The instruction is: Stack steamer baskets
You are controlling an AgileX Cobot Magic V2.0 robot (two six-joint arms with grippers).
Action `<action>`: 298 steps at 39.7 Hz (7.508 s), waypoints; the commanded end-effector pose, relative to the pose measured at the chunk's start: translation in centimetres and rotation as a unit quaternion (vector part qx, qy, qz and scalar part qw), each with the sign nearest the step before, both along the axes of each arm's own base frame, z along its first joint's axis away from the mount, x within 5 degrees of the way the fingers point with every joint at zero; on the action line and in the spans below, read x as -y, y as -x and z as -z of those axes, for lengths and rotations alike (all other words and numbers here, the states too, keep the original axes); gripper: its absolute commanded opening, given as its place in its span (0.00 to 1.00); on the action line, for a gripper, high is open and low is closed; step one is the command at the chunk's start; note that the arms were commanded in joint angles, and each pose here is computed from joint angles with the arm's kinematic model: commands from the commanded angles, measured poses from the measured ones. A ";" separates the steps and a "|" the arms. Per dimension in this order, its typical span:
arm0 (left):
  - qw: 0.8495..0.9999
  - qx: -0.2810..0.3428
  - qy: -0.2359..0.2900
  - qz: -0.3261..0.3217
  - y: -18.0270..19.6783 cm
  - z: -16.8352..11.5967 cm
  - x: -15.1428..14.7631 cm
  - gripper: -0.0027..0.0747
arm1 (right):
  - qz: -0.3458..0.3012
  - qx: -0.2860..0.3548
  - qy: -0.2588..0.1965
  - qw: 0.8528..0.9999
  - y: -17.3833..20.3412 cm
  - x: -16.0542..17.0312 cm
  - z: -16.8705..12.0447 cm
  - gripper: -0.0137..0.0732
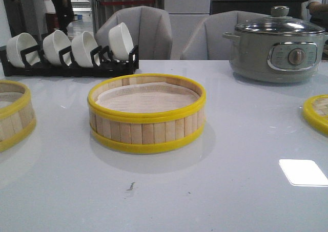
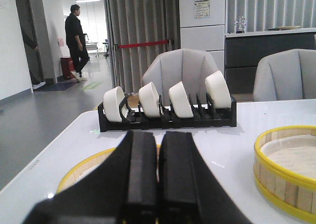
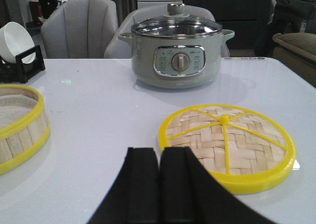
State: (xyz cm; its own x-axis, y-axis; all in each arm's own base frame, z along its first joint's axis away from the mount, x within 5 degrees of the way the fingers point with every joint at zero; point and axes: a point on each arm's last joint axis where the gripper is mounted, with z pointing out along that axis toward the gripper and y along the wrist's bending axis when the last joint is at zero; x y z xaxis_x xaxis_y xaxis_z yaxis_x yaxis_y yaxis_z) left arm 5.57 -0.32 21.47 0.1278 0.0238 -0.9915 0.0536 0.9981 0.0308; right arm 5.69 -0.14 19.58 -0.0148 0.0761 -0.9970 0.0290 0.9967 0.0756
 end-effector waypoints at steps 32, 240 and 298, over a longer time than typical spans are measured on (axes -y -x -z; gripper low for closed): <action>0.999 0.053 0.006 0.000 0.3 -0.9 0.0 0.14 | 0.005 0.064 0.002 0.998 0.3 0.1 -1.5 0.22; 0.956 -0.289 -0.020 0.044 -18.0 -16.3 3.2 0.77 | -0.005 -0.110 -0.009 0.994 -11.1 0.3 -16.9 0.67; 0.863 -0.504 0.002 0.034 -31.7 1.6 5.5 0.45 | 0.003 -0.119 -0.010 0.993 -15.9 0.7 -14.8 0.67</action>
